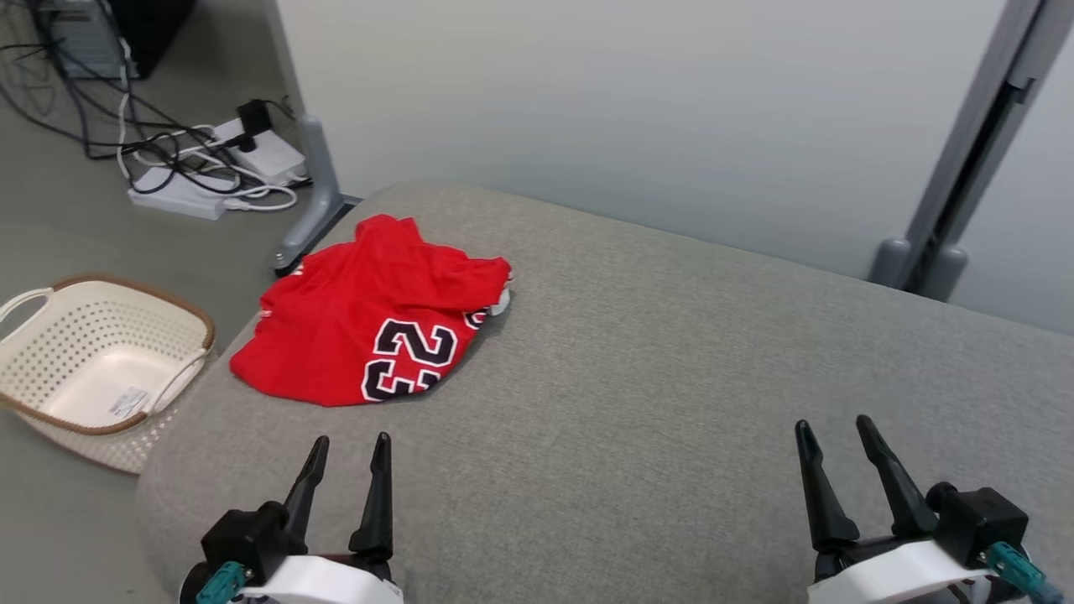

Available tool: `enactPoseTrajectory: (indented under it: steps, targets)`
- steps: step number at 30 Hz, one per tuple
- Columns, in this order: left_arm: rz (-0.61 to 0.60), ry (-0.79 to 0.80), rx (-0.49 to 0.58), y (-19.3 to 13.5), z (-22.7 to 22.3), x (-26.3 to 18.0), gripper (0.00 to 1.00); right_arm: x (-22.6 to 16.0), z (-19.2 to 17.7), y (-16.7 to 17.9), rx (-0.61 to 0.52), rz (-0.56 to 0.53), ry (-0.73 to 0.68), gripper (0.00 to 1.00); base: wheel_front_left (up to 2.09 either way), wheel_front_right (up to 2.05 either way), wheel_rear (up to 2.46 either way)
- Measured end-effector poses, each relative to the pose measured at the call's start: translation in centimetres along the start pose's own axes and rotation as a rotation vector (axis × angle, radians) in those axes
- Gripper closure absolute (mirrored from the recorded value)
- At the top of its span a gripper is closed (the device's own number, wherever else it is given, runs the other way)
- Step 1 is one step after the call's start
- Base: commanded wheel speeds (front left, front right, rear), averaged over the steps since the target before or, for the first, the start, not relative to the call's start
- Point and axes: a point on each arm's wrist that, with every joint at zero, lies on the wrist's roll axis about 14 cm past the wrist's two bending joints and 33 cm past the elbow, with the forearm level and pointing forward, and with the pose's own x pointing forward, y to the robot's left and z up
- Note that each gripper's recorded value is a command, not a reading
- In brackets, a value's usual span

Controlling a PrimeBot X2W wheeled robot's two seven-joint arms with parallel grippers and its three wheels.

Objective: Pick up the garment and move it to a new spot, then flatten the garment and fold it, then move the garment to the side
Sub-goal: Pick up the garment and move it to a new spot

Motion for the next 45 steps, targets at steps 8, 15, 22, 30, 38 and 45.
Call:
enactPoseTrajectory:
  steps: [8, 15, 22, 30, 38, 45]
  targets:
    - [0.111, -0.073, -0.019, 2.9, 2.4, -0.6, 0.0, 3.1, -0.6, 4.6, 0.015, 0.152, 0.011, 0.0, 0.0, 0.0, 0.0]
    - [0.159, -0.093, -0.016, 4.1, 3.1, -0.8, 0.0, 4.2, -0.9, 6.0, 0.018, 0.202, 0.018, 0.0, 0.0, 0.0, 0.0]
    - [0.16, -0.1, -0.017, 4.1, 3.4, -0.8, 0.0, 4.2, -0.9, 6.0, 0.016, 0.203, 0.021, 0.0, 0.0, 0.0, 0.0]
    - [0.15, -0.1, -0.021, 3.8, 3.3, -0.7, 0.0, 4.0, -0.8, 5.7, 0.016, 0.19, 0.018, 0.0, 0.0, 0.0, 0.0]
    - [0.15, -0.093, -0.02, 3.8, 3.1, -0.7, 0.0, 3.9, -0.7, 5.6, 0.017, 0.187, 0.016, 0.0, 0.0, 0.0, 0.0]
    - [0.171, -0.026, -0.004, 4.8, 1.1, -0.9, 0.0, 3.5, -1.1, 4.4, 0.011, 0.153, 0.02, 0.0, 0.0, 0.0, 0.0]
